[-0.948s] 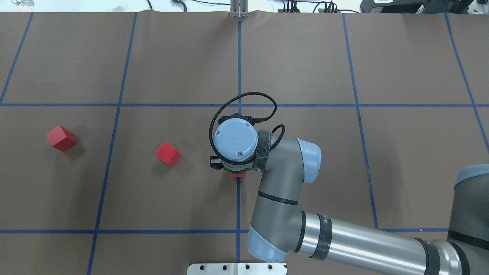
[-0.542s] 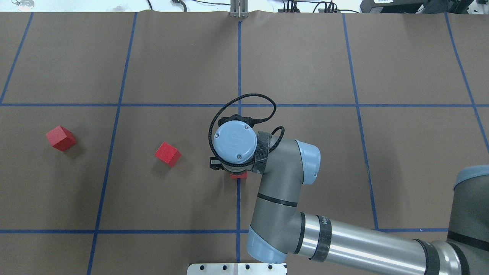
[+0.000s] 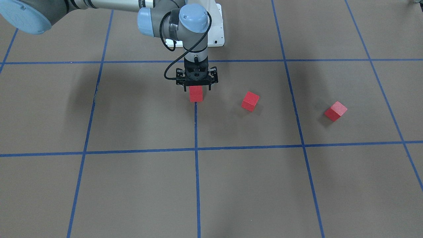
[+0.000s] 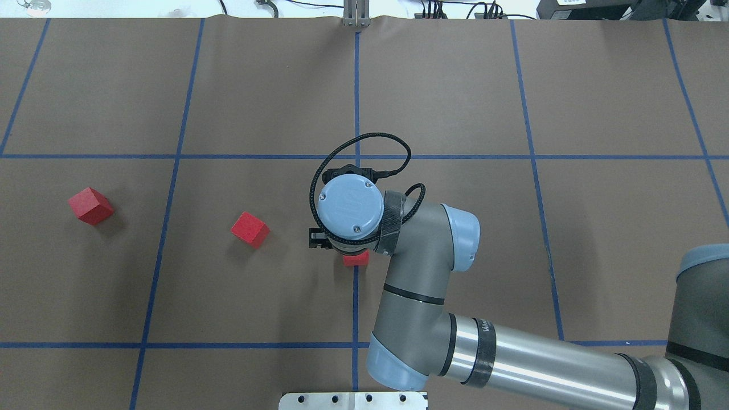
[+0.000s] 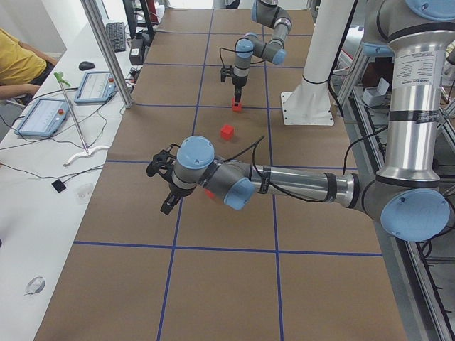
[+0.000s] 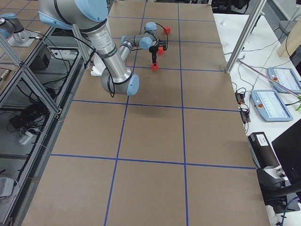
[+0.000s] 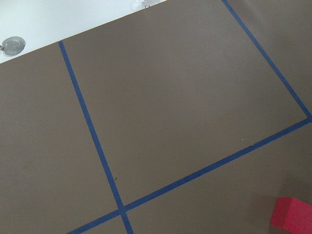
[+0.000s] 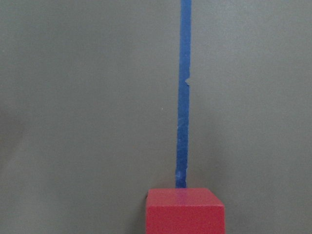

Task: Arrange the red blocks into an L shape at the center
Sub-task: 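Lower the red cube at the center and open the right gripper, then raise the right gripper away while the left gripper reaches toward the middle cube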

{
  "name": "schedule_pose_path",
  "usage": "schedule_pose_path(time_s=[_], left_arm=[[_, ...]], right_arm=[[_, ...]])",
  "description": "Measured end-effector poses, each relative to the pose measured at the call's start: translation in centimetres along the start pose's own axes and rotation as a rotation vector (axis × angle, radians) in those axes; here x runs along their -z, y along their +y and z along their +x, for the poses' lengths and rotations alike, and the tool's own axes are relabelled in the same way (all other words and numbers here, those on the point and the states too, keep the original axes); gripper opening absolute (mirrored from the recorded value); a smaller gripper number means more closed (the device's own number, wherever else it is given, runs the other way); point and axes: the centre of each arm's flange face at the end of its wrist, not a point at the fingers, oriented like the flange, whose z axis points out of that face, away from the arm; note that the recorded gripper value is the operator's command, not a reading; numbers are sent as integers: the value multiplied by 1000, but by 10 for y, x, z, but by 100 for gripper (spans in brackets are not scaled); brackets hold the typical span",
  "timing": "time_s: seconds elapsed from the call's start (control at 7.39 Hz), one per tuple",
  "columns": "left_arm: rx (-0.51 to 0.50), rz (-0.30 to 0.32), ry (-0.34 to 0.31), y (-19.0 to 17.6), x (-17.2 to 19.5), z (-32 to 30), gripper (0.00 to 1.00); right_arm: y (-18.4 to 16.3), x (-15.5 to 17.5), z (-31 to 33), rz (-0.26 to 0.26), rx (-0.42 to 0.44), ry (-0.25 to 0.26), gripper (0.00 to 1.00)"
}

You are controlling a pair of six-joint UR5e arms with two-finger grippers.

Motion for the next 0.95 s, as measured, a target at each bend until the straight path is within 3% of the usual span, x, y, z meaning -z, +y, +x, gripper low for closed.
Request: schedule_pose_path(time_s=[0.41,0.68,0.95], left_arm=[[18,0,60,-37,-16,61,100],[89,-33,144,-60,-41,153,100],[123,-59,167,-72,-78,247,100]], right_arm=[[-81,43,86,30,-13,-18,99],[-136,69,177,33,49,-4,99],[-167,84,269,21,140,17,99]])
